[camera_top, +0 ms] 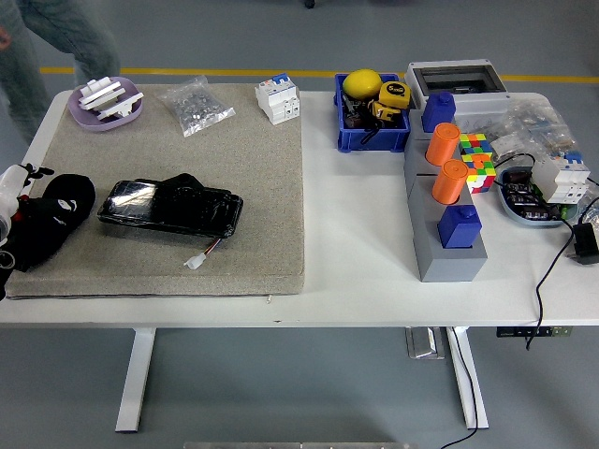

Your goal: Pick the rag up,wipe the panel,place it on the desk

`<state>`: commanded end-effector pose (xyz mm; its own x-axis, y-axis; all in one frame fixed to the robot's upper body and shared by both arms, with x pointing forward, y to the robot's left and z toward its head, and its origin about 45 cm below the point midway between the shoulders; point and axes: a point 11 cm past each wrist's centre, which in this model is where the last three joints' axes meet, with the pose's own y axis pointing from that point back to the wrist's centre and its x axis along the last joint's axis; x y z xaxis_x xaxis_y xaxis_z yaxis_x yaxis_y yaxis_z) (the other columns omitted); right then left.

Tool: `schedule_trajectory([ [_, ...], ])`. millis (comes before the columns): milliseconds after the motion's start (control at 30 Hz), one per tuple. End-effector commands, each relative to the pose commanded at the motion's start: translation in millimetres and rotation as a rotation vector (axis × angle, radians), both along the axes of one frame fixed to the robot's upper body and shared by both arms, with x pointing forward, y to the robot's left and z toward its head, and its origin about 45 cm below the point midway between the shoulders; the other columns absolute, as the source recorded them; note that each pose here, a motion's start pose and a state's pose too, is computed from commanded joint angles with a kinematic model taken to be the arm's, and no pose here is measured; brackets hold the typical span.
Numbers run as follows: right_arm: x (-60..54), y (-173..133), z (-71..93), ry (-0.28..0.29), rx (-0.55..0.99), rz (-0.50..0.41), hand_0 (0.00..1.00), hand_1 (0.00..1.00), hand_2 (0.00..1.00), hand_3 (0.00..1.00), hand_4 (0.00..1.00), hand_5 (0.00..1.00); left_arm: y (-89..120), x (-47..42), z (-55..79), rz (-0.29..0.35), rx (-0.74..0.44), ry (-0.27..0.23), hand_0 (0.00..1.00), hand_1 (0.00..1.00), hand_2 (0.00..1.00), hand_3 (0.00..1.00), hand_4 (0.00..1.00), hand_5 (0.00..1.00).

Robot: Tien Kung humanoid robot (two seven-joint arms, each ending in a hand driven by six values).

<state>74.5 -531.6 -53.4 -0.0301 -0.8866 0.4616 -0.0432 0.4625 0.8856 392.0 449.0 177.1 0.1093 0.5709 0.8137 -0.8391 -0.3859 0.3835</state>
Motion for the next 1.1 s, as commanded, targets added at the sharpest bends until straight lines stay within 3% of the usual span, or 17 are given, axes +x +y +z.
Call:
schedule_trajectory([
  [333, 4.5, 0.3, 0.8, -0.017, -0.006, 0.004, 0.752, 0.596, 0.614, 0.560, 0.967, 0.483, 10.3, 3.6, -8.1, 0.023, 0.008, 0.009, 0.880, 0.916, 0.894, 0.824, 0.929, 0.308],
  [367, 4.9, 0.2, 0.9, -0.020, -0.006, 0.003, 0.752, 0.595, 0.614, 0.561, 0.967, 0.483, 11.4, 3.8, -9.1, 0.025, 0.010, 0.010, 0.798, 0.872, 0.867, 0.819, 0.928, 0.313],
  [533, 6.2, -0.5, 1.5, -0.031, -0.010, -0.004, 0.752, 0.595, 0.614, 0.561, 0.967, 0.483, 14.5, 2.7, -13.9, 0.032, 0.010, 0.017, 0.798, 0.872, 0.867, 0.819, 0.928, 0.313],
  [567, 6.3, -0.7, 1.6, -0.031, -0.011, -0.004, 0.753, 0.595, 0.614, 0.560, 0.967, 0.483, 14.6, 2.6, -14.4, 0.033, 0.011, 0.015, 0.544, 0.779, 0.821, 0.792, 0.925, 0.312],
  [733, 7.4, -2.1, 2.6, -0.042, -0.016, -0.012, 0.753, 0.595, 0.614, 0.560, 0.967, 0.483, 12.0, 2.3, -16.7, 0.026, 0.022, 0.018, 0.544, 0.779, 0.821, 0.792, 0.925, 0.312],
  [767, 7.7, -2.3, 2.8, -0.044, -0.017, -0.013, 0.754, 0.596, 0.613, 0.559, 0.966, 0.482, 11.7, 2.2, -17.3, 0.026, 0.023, 0.021, 0.418, 0.692, 0.785, 0.670, 0.868, 0.217],
  [933, 9.8, -3.5, 3.9, -0.055, -0.023, -0.018, 0.754, 0.596, 0.613, 0.559, 0.966, 0.482, 12.0, 0.5, -21.4, 0.032, 0.027, 0.040, 0.418, 0.692, 0.785, 0.670, 0.868, 0.217],
  [967, 10.3, -3.6, 4.0, -0.059, -0.025, -0.020, 0.754, 0.596, 0.613, 0.559, 0.965, 0.482, 12.9, -0.7, -23.2, 0.038, 0.031, 0.050, 0.353, 0.552, 0.766, 0.599, 0.779, 0.085],
  [1100, 9.9, -4.1, 4.2, -0.061, -0.027, -0.024, 0.754, 0.596, 0.613, 0.559, 0.965, 0.482, 13.5, -1.6, -24.0, 0.046, 0.040, 0.048, 0.353, 0.552, 0.766, 0.599, 0.779, 0.085],
])
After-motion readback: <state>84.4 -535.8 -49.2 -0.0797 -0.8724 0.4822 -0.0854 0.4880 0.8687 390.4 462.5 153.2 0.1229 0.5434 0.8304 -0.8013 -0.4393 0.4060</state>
